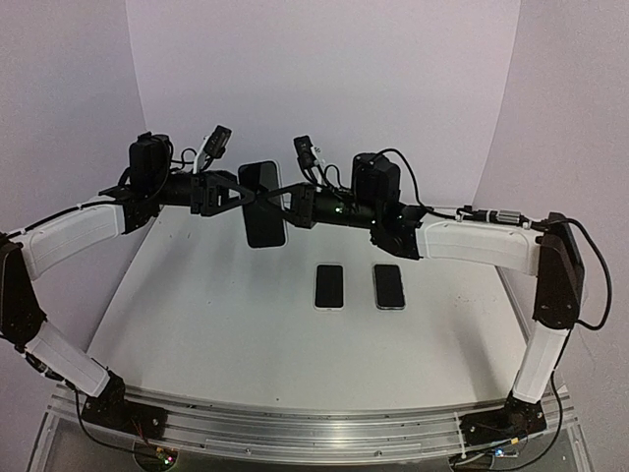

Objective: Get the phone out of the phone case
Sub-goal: Pick up the phone at the center of the board.

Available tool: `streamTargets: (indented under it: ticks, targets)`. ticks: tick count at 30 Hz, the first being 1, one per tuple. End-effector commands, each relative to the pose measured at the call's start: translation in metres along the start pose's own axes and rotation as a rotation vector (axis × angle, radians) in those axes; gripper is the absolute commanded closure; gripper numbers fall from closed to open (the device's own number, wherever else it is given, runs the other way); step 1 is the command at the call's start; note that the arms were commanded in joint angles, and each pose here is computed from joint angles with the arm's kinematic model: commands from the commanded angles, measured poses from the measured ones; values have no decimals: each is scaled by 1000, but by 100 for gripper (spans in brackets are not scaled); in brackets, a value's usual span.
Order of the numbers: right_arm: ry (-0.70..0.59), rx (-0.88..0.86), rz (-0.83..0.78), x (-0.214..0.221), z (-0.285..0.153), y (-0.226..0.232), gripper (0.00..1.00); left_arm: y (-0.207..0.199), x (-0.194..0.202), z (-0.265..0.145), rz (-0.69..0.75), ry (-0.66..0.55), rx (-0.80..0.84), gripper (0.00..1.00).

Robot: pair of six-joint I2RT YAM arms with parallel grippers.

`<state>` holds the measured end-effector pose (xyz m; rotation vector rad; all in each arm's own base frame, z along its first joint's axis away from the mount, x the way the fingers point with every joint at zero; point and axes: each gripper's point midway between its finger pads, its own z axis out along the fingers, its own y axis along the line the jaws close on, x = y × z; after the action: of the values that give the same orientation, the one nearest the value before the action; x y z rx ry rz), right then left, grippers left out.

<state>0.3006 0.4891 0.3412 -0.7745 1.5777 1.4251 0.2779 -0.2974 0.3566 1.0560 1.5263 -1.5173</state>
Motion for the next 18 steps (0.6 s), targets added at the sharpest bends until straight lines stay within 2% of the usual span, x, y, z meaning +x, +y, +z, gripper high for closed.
streamTargets:
  ticks: [1,6,9,14,18]
  targets:
    - [-192,-150,-67,-58,-6,40,100,-4,-9,-4,-31,-38,-8,35]
    - [-226,-136,-97,-68,-16,46,100,-6,-10,-8,14,-37,-27,39]
    - [-230,-140,-93,-70,-18,48,100,-13,-8,-7,64,-27,-10,47]
    - [-232,-157,-70,-71,-14,49,100,-18,-4,5,6,-22,20,64]
    - [-235,-161,-69,-73,-14,49,100,-20,-4,7,5,-22,27,86]
